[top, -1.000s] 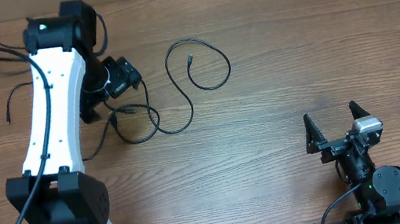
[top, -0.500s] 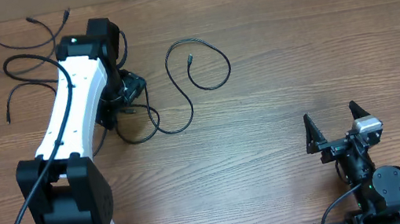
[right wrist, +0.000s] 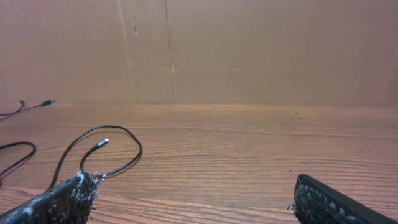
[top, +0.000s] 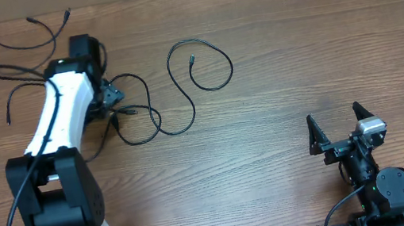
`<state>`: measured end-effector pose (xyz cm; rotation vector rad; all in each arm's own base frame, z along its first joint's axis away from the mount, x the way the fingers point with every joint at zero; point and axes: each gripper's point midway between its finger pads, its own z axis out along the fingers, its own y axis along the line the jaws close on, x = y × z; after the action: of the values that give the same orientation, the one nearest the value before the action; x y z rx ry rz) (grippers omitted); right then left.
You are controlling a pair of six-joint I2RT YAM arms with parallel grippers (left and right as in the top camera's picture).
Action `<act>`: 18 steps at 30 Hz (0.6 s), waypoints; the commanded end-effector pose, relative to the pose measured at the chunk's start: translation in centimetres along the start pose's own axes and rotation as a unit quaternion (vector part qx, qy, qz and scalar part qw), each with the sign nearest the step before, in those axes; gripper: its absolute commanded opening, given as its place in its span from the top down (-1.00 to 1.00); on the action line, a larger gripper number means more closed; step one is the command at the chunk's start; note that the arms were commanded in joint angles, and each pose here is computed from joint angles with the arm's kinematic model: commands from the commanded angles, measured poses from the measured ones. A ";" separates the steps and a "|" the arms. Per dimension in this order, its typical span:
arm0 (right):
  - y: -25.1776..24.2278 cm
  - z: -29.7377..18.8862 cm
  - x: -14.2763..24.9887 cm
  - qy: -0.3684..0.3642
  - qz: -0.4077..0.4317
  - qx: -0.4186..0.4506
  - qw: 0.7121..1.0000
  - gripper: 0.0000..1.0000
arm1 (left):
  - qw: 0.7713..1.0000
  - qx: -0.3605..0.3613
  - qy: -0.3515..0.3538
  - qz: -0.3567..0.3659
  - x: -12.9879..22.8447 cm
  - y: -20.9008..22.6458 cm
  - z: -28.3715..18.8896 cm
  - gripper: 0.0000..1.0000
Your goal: Untangle cables
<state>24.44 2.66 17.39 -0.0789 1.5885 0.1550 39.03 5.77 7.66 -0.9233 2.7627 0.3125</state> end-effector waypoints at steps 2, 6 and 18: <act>-0.2 0.0 0.2 -0.001 -0.004 0.005 1.000 -1.00 | 0.962 0.124 0.033 0.241 1.4 -2.5 1.1 -0.99; -0.2 0.0 0.2 -0.001 -0.004 0.005 1.000 -1.00 | 0.954 0.121 0.039 0.271 2.7 -2.2 2.8 -0.96; -0.2 0.0 0.2 -0.001 -0.004 0.005 1.000 -1.00 | 0.944 0.107 0.036 0.309 6.2 -1.3 7.4 -0.67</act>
<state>24.44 2.65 17.38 -0.0786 1.5889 0.1547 37.23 3.16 -0.02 -0.0397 2.9665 0.0378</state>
